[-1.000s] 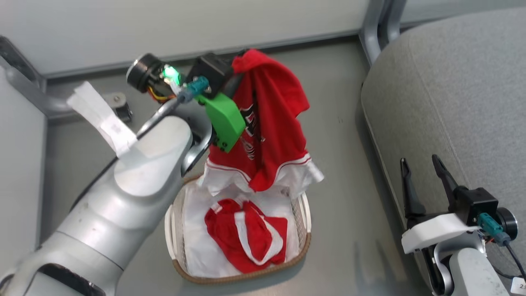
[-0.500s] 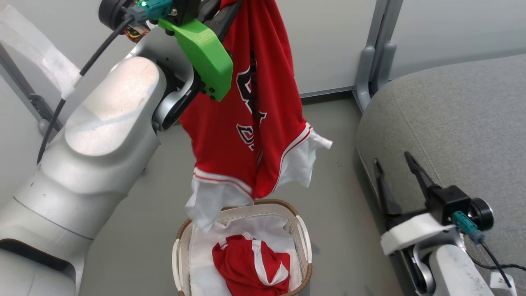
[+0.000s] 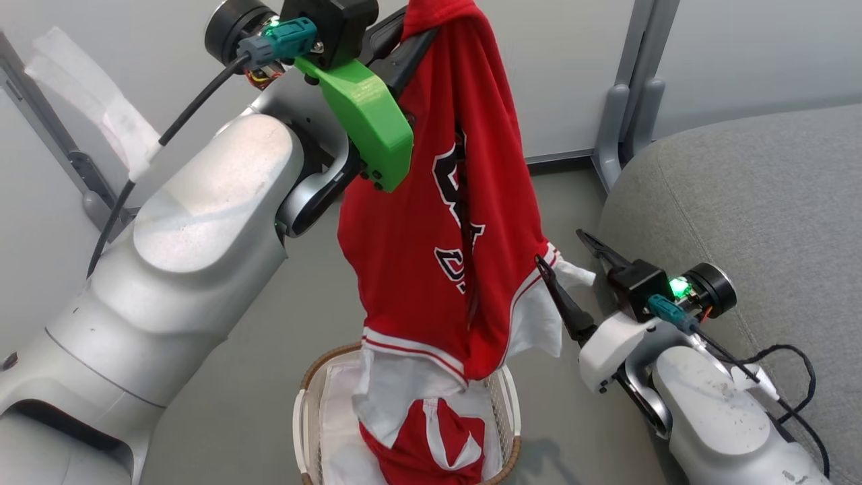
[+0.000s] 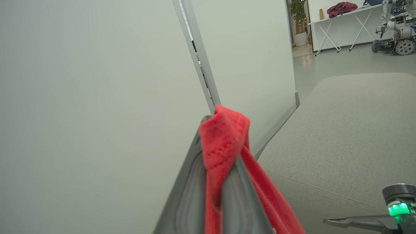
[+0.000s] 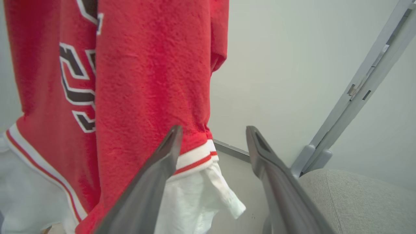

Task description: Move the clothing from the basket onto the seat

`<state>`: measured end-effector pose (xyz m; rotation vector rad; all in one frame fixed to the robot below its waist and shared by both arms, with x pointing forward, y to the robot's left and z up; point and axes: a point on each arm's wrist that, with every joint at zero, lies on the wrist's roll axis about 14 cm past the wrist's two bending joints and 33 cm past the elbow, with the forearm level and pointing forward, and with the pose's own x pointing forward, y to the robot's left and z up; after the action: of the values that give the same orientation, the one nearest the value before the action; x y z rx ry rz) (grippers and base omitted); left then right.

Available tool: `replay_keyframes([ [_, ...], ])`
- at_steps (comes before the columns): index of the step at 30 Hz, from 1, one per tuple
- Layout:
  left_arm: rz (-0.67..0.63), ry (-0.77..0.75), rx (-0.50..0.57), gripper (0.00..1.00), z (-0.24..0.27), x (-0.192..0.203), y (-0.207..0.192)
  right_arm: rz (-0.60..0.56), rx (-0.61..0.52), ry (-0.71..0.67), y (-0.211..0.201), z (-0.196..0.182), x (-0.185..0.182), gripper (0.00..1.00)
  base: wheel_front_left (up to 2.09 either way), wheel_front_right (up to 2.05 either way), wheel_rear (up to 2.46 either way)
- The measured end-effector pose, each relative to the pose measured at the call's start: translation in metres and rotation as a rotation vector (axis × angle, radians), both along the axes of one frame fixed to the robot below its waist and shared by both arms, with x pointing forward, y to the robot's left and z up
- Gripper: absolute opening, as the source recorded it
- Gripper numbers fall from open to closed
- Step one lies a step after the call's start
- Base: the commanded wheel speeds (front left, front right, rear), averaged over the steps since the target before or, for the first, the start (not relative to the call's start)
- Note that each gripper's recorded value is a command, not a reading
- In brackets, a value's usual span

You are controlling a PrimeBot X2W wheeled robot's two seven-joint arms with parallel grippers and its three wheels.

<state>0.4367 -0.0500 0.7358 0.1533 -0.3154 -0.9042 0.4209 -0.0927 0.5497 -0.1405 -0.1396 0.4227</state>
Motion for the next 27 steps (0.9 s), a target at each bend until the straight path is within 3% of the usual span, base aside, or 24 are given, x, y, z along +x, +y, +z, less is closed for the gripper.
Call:
replay_keyframes([
  [11, -0.009, -0.023, -0.011, 0.00, 0.006, -0.009, 0.004, 0.120, -0.053, 0.057, 0.021, 0.007, 0.025, 1.00, 0.00, 0.00, 0.00],
  [27, -0.004, -0.019, -0.013, 0.00, 0.002, -0.014, 0.009, 0.376, -0.028, 0.095, 0.108, 0.022, 0.012, 1.00, 0.00, 0.00, 0.00],
])
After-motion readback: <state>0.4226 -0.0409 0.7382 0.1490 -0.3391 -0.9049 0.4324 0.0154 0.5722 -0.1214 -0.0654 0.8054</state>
